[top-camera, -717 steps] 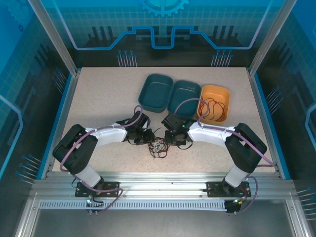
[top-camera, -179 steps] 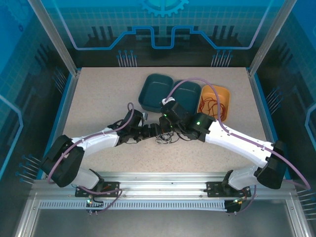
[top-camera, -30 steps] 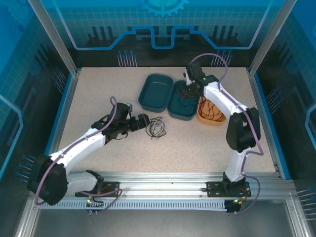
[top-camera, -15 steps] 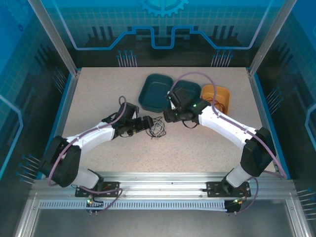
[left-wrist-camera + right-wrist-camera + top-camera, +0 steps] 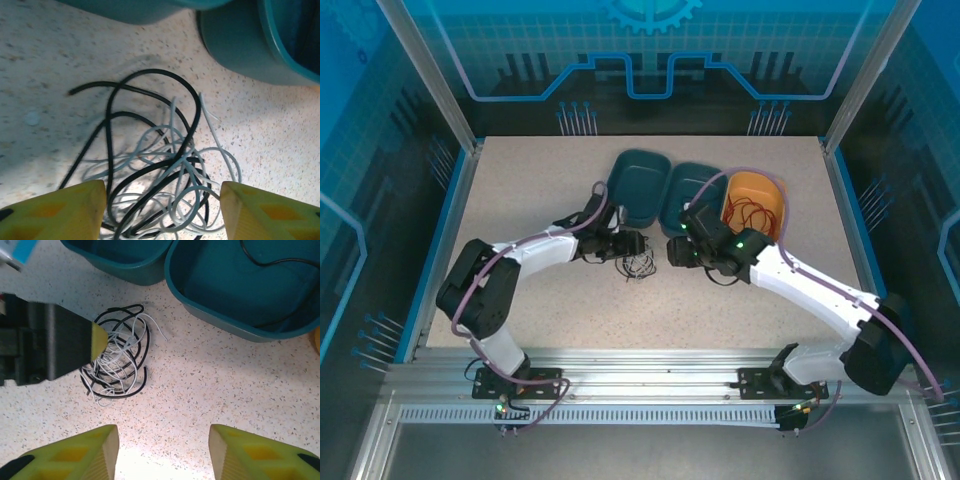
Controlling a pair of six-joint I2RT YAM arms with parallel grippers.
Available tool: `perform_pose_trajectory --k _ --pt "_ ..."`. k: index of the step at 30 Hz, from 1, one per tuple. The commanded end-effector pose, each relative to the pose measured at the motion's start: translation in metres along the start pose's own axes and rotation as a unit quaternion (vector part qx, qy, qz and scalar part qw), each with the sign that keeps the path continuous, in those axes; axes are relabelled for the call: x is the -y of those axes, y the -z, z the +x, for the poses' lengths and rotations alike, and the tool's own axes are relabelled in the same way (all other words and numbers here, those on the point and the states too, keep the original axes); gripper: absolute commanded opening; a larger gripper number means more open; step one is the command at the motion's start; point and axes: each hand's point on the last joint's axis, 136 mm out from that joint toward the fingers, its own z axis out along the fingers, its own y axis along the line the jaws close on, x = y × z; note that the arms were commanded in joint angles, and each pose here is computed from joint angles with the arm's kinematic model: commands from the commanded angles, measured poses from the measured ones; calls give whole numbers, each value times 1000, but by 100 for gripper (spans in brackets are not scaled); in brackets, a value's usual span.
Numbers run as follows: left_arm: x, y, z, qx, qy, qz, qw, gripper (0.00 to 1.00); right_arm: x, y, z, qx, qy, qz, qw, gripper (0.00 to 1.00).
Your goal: Untangle the cables
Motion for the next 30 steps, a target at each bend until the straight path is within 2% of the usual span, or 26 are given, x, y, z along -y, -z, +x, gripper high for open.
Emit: perform_pose_trajectory --k 1,5,11,15,20,26,30 --pt "6 -10 18 -38 -34 -2 999 58 9 7 -2 23 -28 7 999 53" --pt "10 -22 38 -68 -37 4 997 43 14 8 4 24 -37 3 999 55" --pt "26 -18 71 -109 -21 45 993 38 19 4 16 10 -45 5 999 54" --pt "36 -9 87 -117 2 70 991 38 18 -2 27 -4 -53 1 999 47" --pt "35 12 82 -80 12 60 995 40 6 -13 42 -29 -65 -22 997 44" --pt "29 40 59 -17 21 31 999 51 -5 -34 71 -71 -70 -27 995 42" --pt "10 48 45 15 52 6 998 54 -7 -45 80 -86 -81 -12 993 38"
